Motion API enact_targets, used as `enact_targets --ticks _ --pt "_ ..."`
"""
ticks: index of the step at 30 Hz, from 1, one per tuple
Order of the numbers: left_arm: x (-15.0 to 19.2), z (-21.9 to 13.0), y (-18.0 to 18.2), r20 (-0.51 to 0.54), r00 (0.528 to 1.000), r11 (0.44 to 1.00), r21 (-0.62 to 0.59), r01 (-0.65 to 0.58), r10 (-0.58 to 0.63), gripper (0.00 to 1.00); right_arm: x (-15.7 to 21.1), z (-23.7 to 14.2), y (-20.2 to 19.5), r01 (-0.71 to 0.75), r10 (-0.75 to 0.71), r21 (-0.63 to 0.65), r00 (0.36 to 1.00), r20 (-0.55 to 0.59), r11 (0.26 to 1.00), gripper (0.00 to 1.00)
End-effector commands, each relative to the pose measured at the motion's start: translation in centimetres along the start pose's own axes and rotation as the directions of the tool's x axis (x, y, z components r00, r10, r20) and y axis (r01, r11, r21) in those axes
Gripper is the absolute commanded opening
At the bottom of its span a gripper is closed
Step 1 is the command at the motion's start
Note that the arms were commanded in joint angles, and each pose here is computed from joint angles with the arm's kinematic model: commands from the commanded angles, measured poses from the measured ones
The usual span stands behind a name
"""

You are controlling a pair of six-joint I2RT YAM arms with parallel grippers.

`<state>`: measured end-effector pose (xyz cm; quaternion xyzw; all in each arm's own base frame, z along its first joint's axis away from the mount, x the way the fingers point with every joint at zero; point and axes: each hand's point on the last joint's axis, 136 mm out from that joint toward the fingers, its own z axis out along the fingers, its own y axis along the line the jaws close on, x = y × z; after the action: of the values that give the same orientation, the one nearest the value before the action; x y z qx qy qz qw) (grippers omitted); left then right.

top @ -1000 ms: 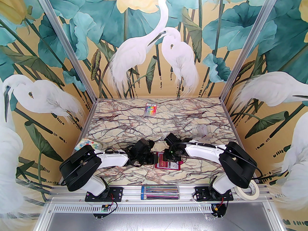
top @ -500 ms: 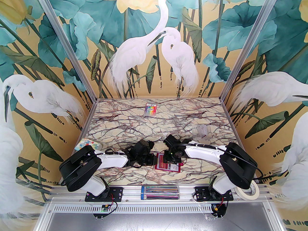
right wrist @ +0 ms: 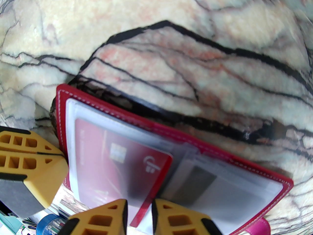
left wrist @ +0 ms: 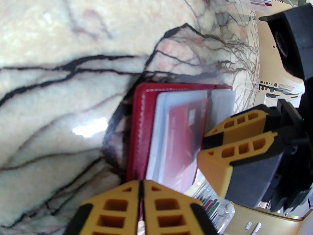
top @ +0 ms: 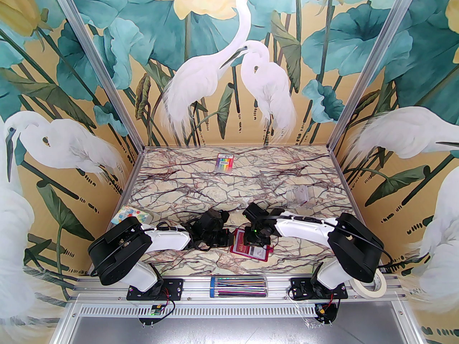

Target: Put the credit cards into the card holder

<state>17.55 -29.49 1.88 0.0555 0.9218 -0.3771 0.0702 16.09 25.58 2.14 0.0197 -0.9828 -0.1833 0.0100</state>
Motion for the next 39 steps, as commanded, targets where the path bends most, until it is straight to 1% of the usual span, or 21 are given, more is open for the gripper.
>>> enact_targets --ticks 1,6,19,23,28,33,39 --pt "1.1 0.5 0.9 -0.032 0.999 1.0 -0.019 0.019 -0.02 0.09 0.1 -0.2 0.4 -0.005 0.005 -0.023 1.0 0.017 1.0 0.24" --pt "1.1 0.4 0.8 -0.027 0.999 1.0 -0.017 0.02 -0.021 0.09 -0.8 0.0 1.0 0.001 0.0 -0.029 0.999 0.033 1.0 0.24" --pt "1.2 -0.1 1.2 -0.006 1.0 0.999 -0.026 0.03 -0.03 0.09 -3.5 0.0 2.0 0.032 -0.032 0.004 0.999 0.038 0.999 0.22" --pt "1.2 -0.1 1.3 -0.004 1.0 0.999 -0.03 0.029 -0.029 0.09 -3.4 -0.4 1.7 0.034 -0.035 0.024 0.999 0.039 0.999 0.23" --pt "1.3 -0.1 1.4 -0.005 1.0 0.999 -0.036 0.029 -0.029 0.09 -2.7 -1.5 0.6 0.031 -0.034 0.059 0.998 0.043 0.998 0.28" --pt "1.2 0.0 1.4 -0.004 1.0 0.999 -0.035 0.029 -0.029 0.09 -1.9 -1.8 0.4 0.038 -0.04 0.053 0.999 0.029 0.998 0.29" --pt "1.2 -0.1 1.3 -0.004 1.0 0.999 -0.034 0.029 -0.029 0.09 -1.3 -1.2 0.7 0.044 -0.045 0.037 0.999 0.015 0.998 0.27"
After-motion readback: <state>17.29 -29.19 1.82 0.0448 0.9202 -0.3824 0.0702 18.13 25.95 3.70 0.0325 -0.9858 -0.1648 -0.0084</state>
